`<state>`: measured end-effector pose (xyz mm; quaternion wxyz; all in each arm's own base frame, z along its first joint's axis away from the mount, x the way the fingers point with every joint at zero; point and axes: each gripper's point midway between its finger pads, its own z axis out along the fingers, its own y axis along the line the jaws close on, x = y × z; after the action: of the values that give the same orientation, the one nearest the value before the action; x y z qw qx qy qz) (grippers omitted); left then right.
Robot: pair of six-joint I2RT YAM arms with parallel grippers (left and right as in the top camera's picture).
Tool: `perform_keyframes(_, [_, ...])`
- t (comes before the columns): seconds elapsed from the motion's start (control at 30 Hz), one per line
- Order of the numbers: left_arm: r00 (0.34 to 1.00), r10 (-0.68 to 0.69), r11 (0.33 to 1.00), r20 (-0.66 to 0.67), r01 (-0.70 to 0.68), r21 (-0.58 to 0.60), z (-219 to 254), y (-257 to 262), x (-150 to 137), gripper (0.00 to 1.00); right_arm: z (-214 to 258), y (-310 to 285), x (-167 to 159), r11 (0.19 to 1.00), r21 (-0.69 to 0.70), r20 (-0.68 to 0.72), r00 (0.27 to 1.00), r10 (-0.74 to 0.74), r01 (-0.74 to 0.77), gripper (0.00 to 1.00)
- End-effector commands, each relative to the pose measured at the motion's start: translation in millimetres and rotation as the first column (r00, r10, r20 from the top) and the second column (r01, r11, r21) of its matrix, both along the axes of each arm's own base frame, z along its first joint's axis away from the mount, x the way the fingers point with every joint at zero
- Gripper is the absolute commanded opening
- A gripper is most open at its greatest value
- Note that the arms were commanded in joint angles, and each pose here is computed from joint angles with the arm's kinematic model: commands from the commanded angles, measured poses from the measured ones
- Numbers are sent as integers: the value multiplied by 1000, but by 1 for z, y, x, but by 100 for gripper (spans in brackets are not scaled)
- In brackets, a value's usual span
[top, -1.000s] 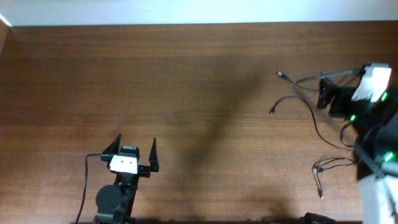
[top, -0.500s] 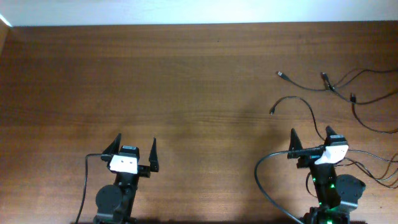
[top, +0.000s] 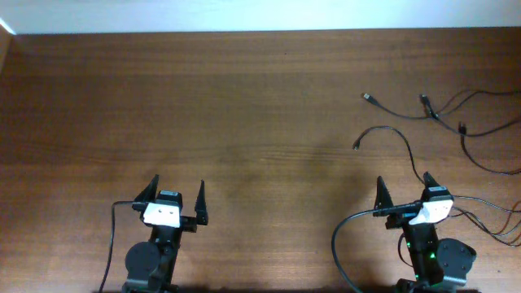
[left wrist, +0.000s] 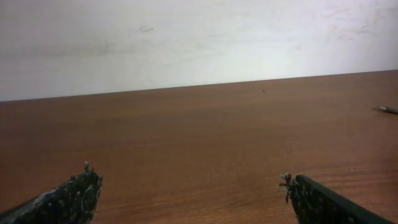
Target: Untangle cables
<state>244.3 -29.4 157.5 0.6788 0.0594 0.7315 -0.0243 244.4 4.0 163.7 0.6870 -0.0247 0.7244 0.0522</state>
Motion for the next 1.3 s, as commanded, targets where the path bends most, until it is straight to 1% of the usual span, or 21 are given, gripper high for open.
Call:
perform_keyframes(0.0, [1000,-15,1000,-3,15,-7,-1,-3,-1,99,-2,3,0,1000,-1,-2,1000,3,-3,99])
perform_keyframes(1.27, [1000,-15,1000,-3,15,-7,-1,-3,-1,99,-2,5,0,1000,-2,-1,1000,10,-10,99])
